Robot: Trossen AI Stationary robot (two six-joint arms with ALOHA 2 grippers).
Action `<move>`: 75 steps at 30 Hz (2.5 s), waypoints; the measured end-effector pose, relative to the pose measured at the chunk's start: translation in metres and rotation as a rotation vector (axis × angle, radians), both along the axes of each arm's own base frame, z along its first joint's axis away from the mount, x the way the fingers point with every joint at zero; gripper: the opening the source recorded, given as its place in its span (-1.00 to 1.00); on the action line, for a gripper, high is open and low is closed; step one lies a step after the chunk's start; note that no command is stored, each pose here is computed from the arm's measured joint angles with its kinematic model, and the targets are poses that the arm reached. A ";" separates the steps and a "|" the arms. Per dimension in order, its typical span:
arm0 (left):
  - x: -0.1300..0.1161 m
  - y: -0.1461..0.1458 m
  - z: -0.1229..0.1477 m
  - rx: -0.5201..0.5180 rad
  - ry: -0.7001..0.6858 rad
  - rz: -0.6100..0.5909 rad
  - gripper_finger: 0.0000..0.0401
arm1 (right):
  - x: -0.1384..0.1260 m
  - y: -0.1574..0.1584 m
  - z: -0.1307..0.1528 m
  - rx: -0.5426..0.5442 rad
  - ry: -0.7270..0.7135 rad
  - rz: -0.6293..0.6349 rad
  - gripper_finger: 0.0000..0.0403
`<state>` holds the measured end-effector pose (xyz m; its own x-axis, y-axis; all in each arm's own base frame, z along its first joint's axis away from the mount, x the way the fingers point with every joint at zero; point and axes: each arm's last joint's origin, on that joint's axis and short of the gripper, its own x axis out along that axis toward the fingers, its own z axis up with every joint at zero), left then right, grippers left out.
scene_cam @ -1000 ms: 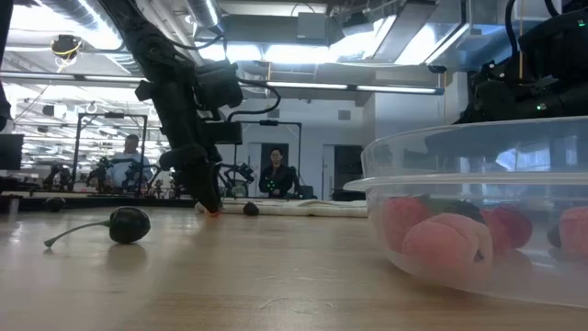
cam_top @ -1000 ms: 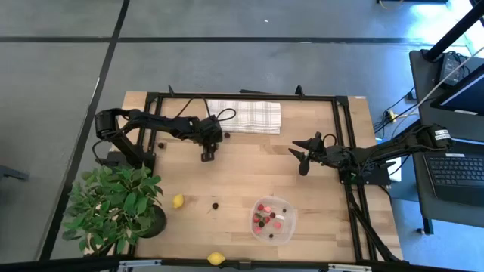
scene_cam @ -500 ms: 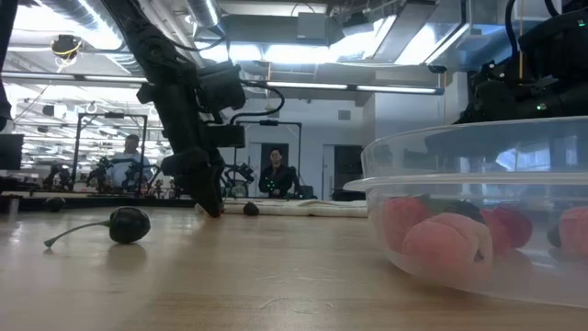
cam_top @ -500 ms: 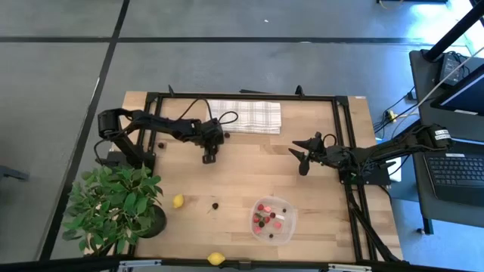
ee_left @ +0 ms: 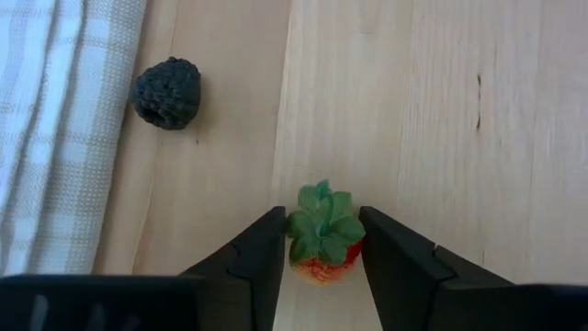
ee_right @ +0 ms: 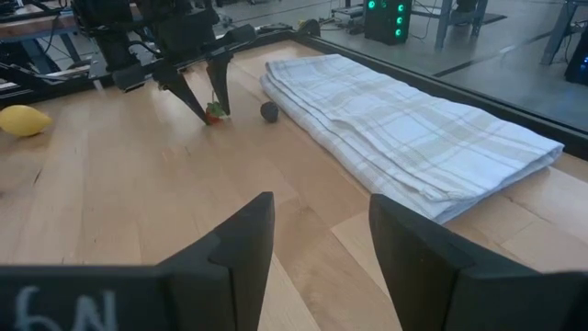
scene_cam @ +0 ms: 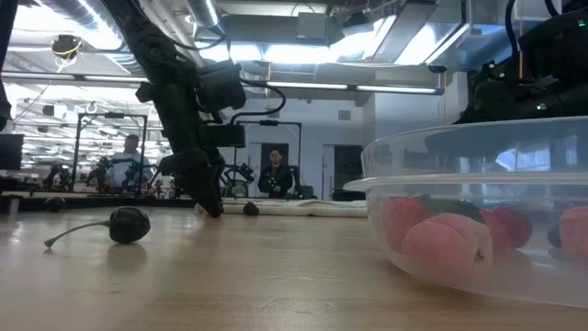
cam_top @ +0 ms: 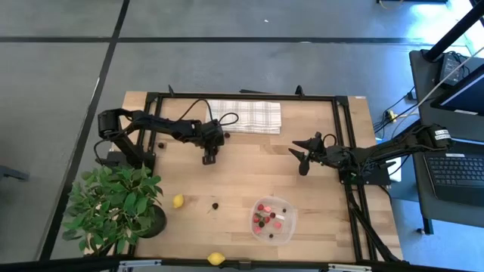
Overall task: Pick and placing Produce into tupperware
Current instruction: Put the red strawberry into the transparent bin
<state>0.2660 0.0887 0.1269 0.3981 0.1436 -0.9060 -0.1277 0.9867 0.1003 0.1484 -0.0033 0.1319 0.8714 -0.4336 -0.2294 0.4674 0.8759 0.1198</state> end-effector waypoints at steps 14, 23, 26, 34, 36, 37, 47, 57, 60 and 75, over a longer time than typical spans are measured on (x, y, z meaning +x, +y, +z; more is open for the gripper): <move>0.000 -0.002 -0.001 0.005 0.012 -0.007 -0.34 | 0.000 0.000 0.000 -0.001 0.001 0.001 -0.10; -0.001 -0.002 0.000 0.004 0.007 -0.010 -0.52 | 0.000 0.000 0.000 -0.001 0.001 0.000 -0.10; -0.001 -0.002 0.001 0.004 0.007 -0.012 -0.53 | 0.000 0.000 0.000 -0.002 0.001 0.001 -0.10; -0.001 -0.002 0.001 0.004 0.007 -0.011 -0.52 | 0.000 0.000 0.000 -0.003 0.002 0.001 -0.10; -0.001 -0.002 0.001 0.004 0.006 -0.011 -0.55 | 0.000 0.000 0.000 -0.003 0.002 0.001 -0.10; -0.001 -0.002 0.001 0.004 0.005 -0.011 -0.56 | 0.000 0.000 0.000 -0.003 0.002 0.001 -0.10; 0.000 -0.002 0.001 0.004 0.002 -0.011 -0.54 | 0.000 0.000 0.000 -0.002 0.002 0.001 -0.10; 0.007 -0.003 0.009 -0.006 0.015 -0.030 -0.55 | 0.000 0.000 0.000 -0.003 0.002 0.001 -0.10; 0.018 -0.004 0.021 0.010 -0.028 -0.073 -0.55 | 0.000 0.000 0.000 -0.003 0.002 0.001 -0.10; 0.066 -0.047 0.108 0.011 -0.099 -0.234 -0.55 | 0.000 0.000 0.000 -0.005 0.003 0.001 -0.10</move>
<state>0.3318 0.0416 0.2349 0.5081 0.0470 -0.8600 0.0945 0.9894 0.1099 0.1484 -0.0033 0.1319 0.8713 -0.4338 -0.2297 0.4667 0.8770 0.1143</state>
